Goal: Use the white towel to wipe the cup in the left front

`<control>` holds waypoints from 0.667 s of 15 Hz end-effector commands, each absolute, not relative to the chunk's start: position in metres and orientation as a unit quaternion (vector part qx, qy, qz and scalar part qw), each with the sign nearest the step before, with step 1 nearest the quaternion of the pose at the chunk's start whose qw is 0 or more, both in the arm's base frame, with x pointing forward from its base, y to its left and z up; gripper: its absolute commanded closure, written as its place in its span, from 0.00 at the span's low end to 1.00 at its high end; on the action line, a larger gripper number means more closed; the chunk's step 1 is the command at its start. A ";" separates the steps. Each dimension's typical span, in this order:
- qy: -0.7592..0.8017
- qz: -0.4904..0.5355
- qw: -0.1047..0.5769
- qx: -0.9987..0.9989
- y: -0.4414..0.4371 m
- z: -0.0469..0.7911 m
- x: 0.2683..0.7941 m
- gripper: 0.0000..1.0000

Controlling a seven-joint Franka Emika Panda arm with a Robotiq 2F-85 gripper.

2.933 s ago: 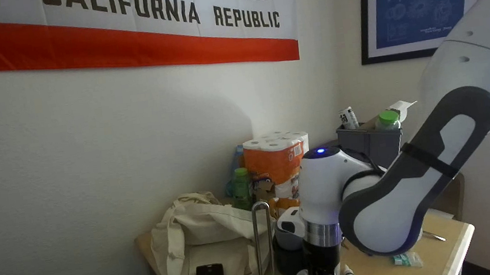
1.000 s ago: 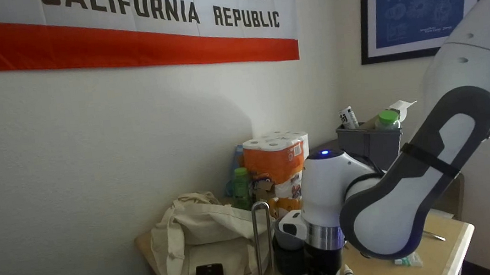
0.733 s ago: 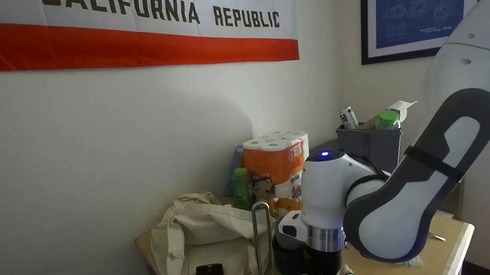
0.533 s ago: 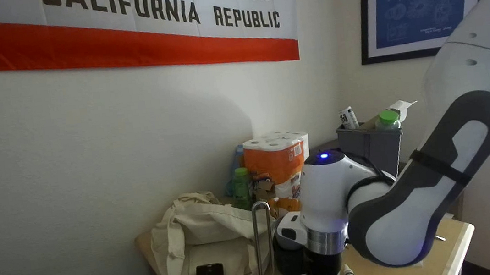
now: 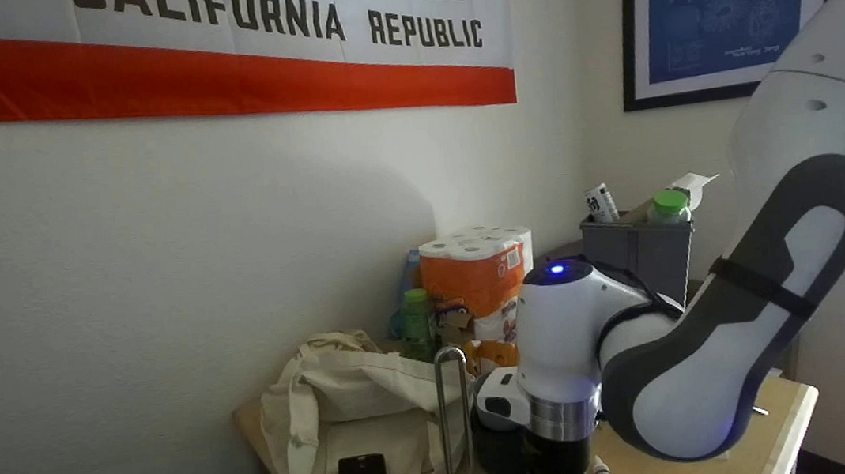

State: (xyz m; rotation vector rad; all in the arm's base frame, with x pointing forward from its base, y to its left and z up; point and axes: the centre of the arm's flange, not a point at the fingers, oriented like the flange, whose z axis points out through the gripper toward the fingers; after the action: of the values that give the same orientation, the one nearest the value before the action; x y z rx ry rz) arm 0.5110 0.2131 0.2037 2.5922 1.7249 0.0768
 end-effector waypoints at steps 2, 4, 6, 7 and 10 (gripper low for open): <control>0.566 -0.012 -0.009 0.824 0.207 0.196 0.500 0.98; 0.566 -0.016 -0.011 0.824 0.205 0.203 0.502 0.98; 0.564 -0.012 -0.010 0.826 0.204 0.209 0.506 0.98; 0.561 -0.010 -0.010 0.828 0.203 0.211 0.507 0.98; 0.552 -0.001 -0.011 0.833 0.201 0.217 0.513 0.98</control>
State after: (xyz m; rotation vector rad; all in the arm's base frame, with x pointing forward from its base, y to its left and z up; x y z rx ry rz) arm 0.5107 0.2090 0.2079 2.6242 1.7479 0.0092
